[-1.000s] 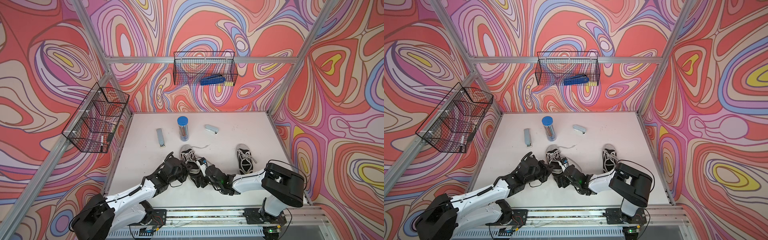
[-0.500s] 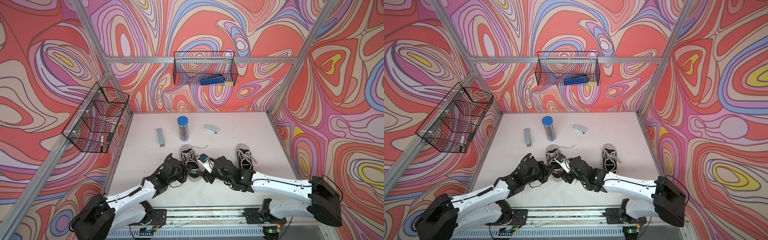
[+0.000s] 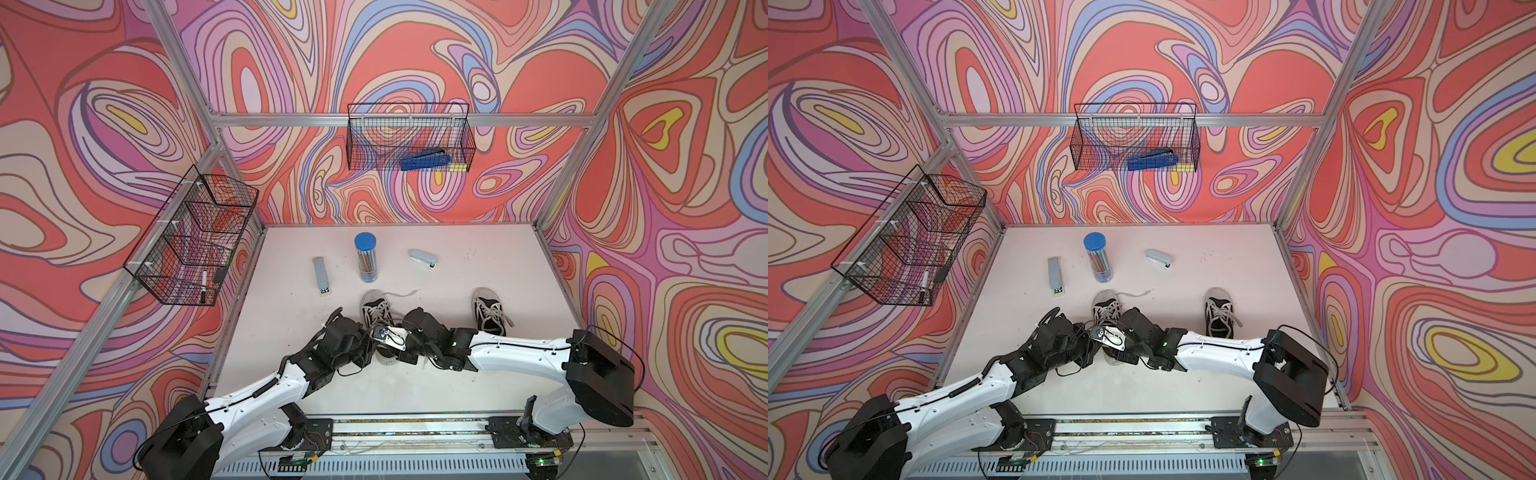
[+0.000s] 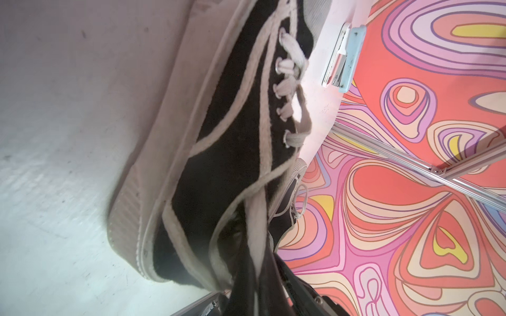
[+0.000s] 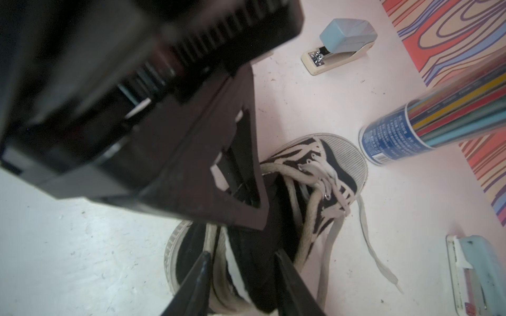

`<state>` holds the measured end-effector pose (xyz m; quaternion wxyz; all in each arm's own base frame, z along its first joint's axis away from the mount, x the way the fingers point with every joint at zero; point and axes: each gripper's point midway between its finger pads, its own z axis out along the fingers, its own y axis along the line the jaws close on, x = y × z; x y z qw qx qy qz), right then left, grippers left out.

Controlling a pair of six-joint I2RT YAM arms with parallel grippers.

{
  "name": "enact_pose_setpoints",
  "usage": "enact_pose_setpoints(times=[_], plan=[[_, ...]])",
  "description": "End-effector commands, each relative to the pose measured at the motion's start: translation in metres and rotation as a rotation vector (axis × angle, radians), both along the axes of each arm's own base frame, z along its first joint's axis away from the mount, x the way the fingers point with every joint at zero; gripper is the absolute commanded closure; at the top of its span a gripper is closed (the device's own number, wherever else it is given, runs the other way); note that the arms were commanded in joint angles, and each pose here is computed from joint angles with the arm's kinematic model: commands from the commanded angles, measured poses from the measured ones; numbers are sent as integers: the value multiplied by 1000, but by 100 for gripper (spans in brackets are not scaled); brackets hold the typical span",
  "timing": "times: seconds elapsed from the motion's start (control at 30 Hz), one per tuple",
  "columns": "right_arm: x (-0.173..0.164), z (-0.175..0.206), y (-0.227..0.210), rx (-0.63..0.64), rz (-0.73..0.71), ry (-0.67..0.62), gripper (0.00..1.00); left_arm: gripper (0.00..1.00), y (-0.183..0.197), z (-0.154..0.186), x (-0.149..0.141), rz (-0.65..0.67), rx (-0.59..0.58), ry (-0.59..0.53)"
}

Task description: Remove the insole from the shoe

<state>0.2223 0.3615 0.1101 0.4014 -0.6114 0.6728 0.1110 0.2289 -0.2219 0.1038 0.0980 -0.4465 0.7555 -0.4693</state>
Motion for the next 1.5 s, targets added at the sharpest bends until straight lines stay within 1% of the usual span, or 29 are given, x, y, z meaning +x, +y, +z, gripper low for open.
enact_pose_setpoints(times=[0.0,0.07,0.1,0.17,0.23,0.27,0.33,0.4,0.5,0.53,0.6,0.67,0.73,0.87,1.03,1.1,1.2,1.23,1.37,1.43,1.47], plan=[[12,1,3,-4,9,-33,71,100,-2,10,0,1,-31,-12],[15,2,2,-6,10,-40,80,99,1,14,-1,1,-17,-25],[16,2,2,-6,9,-40,84,94,4,16,-1,0,4,-31],[15,6,4,-6,15,-39,93,79,12,25,-4,-13,74,-52],[15,11,5,10,13,-29,98,63,27,30,-11,-30,186,-58],[15,13,5,21,14,-21,100,58,35,39,-12,-33,242,-73],[17,18,4,47,3,14,100,51,64,35,-24,-40,412,-57],[19,21,2,68,-17,56,100,49,92,27,-36,-37,550,-31],[22,25,0,100,-40,117,100,52,107,20,-44,-90,658,-52],[22,26,-1,107,-48,137,100,54,104,18,-44,-140,682,-80],[24,28,-2,122,-62,169,100,56,98,14,-43,-227,720,-97],[26,32,-3,140,-76,194,100,55,83,11,-40,-331,725,-133],[28,35,-4,155,-84,209,100,49,64,7,-36,-415,697,-175],[30,33,-7,162,-97,220,100,43,42,5,-24,-446,645,-233],[30,31,-6,175,-102,239,100,38,25,6,-10,-413,573,-303],[29,33,-5,185,-101,245,100,39,22,3,-5,-397,564,-301],[28,33,-4,197,-105,253,100,43,20,-5,2,-386,574,-289],[28,34,-5,201,-107,255,100,46,23,-21,-1,-395,591,-266],[26,35,-5,210,-110,263,100,55,24,-32,6,-386,626,-247],[25,36,-5,217,-112,266,100,62,27,-40,8,-382,649,-220],[25,38,-6,221,-113,264,100,68,29,-45,8,-386,665,-204]])
